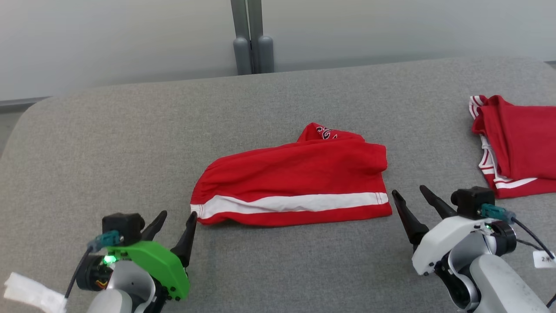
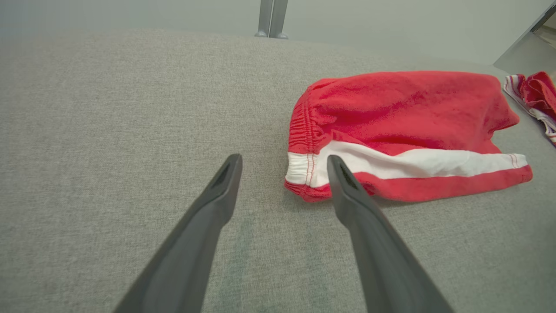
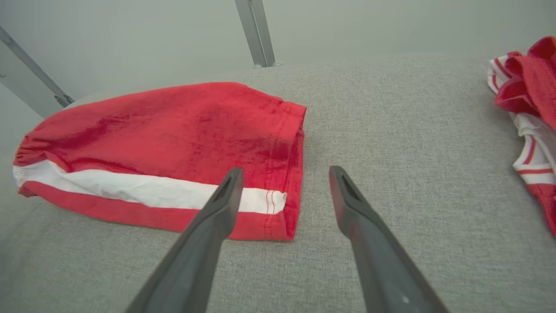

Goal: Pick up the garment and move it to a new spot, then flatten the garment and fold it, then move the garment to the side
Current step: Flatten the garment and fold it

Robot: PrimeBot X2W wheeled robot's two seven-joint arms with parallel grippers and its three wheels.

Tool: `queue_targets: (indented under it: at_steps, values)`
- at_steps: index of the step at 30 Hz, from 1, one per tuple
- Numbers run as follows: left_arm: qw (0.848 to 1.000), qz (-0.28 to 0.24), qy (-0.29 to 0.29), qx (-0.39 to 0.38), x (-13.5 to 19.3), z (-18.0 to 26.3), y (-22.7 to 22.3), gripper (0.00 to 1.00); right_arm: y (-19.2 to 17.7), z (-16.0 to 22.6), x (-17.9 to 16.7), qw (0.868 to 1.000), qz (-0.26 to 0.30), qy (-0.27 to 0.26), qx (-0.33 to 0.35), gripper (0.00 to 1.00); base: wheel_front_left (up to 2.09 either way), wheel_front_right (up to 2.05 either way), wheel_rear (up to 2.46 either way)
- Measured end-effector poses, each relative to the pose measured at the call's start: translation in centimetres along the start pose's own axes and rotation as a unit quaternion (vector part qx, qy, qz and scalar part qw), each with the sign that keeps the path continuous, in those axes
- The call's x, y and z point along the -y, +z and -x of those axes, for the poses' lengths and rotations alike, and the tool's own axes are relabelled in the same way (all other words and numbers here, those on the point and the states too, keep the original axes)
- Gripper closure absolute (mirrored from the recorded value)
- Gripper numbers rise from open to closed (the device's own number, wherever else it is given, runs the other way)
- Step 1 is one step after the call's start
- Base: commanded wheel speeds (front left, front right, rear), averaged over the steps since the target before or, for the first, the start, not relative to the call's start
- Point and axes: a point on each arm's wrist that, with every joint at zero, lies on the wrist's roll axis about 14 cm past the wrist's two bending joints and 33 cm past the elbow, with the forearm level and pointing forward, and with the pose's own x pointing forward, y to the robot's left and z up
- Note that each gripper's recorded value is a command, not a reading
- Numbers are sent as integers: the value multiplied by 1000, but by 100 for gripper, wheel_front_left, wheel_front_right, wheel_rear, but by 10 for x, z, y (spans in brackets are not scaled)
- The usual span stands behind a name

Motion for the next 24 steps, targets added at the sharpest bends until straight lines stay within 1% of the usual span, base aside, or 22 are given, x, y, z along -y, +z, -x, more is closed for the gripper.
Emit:
queue_targets:
  at_steps: [2, 4, 6, 9, 13, 16, 24]
  values:
    - [999, -4, -14, -50, 1, -6, -9, 0, -11, -9, 3, 999, -7, 0, -33, 0, 0, 0, 0]
    - [997, -5, -26, -73, 1, -12, -9, 0, -19, -16, 2, 998, -14, 3, -59, 0, 0, 0, 0]
    - [995, -19, -40, -93, 2, -16, -7, 0, -24, -23, 0, 997, -24, 8, -75, 0, 0, 0, 0]
    - [990, -20, -56, -127, 1, -20, -11, 0, -39, -30, -5, 993, -37, 18, -109, 0, 0, 0, 0]
    - [988, -30, -62, -139, -5, -27, -11, 0, -51, -37, -7, 989, -47, 26, -134, 0, 0, 0, 0]
    - [986, -30, -71, -145, -2, -33, -15, 0, -59, -41, -6, 988, -52, 26, -144, 0, 0, 0, 0]
    - [983, -26, -81, -162, 1, -39, -32, 0, -68, -46, -6, 986, -58, 32, -152, 0, 0, 0, 0]
